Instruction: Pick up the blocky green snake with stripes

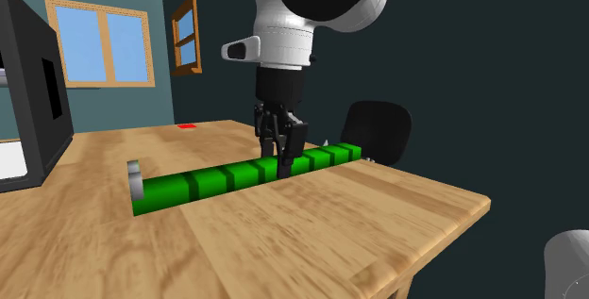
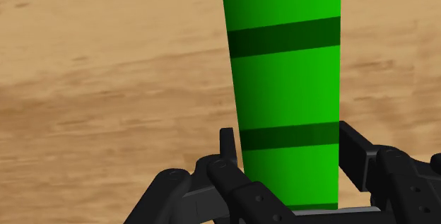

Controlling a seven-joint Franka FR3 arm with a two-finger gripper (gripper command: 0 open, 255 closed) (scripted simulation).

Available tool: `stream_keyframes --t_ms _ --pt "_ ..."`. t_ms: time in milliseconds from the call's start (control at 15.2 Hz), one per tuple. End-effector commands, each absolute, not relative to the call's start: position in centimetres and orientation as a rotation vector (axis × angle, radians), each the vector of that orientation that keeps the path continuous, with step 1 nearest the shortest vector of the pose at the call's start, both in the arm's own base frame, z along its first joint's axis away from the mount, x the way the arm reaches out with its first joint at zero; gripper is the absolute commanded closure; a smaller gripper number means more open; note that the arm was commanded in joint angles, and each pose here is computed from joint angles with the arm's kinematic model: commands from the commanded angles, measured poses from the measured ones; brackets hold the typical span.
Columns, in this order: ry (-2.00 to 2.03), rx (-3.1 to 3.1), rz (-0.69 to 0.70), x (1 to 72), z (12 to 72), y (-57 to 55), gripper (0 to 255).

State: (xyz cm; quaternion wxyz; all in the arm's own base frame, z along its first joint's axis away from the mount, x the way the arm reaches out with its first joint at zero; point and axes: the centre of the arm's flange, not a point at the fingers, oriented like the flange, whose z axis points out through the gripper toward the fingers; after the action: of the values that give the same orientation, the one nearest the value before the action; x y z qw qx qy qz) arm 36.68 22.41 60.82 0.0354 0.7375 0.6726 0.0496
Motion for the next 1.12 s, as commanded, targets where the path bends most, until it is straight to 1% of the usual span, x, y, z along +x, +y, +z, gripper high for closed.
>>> stream_keyframes --t_ms 0,330,1056 --pt "2.067 2.267 0.151 36.7 60.8 22.4 255" --pt "2.067 2.267 0.151 36.7 60.7 22.4 255" --pt "2.067 2.267 0.151 36.7 66.5 22.4 255"
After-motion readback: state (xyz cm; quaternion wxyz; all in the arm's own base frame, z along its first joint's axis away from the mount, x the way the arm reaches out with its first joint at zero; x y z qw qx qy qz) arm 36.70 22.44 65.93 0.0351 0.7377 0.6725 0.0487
